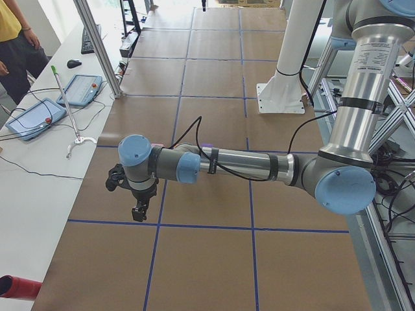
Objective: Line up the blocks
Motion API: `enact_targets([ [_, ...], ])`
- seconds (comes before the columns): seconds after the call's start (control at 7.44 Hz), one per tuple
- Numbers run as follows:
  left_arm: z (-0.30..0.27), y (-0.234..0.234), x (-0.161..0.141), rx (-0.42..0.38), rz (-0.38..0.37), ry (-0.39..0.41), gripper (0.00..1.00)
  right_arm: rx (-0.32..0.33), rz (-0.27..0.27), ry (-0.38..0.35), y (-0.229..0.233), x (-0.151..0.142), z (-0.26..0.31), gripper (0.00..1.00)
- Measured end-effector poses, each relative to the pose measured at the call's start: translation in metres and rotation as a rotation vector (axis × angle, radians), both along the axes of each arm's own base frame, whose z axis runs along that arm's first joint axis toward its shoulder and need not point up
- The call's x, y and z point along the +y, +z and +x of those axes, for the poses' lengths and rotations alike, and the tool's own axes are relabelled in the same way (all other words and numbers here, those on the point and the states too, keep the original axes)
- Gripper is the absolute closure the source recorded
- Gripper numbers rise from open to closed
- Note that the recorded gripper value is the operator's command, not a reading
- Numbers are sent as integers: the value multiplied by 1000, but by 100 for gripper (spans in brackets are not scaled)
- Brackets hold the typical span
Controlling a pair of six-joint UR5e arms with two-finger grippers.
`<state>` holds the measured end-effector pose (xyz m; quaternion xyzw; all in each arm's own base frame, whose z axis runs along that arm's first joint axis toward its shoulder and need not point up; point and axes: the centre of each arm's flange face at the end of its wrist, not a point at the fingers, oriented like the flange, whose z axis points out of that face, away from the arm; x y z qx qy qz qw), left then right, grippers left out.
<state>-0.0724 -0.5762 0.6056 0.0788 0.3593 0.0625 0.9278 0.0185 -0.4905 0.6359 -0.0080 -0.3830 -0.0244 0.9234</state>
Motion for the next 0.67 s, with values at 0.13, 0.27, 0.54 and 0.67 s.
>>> enact_targets([
  [0.13,-2,2,3,1,-8,-1,0,0,0,0,0,0,0,0],
  [0.27,-2,7,6,-1,-13,0,0,0,0,0,0,0,0,0],
  [0.54,-6,21,18,3,-8,20,0,0,0,0,0,0,0,0],
  [0.67,-8,26,21,7,-8,24,0,0,0,0,0,0,0,0],
])
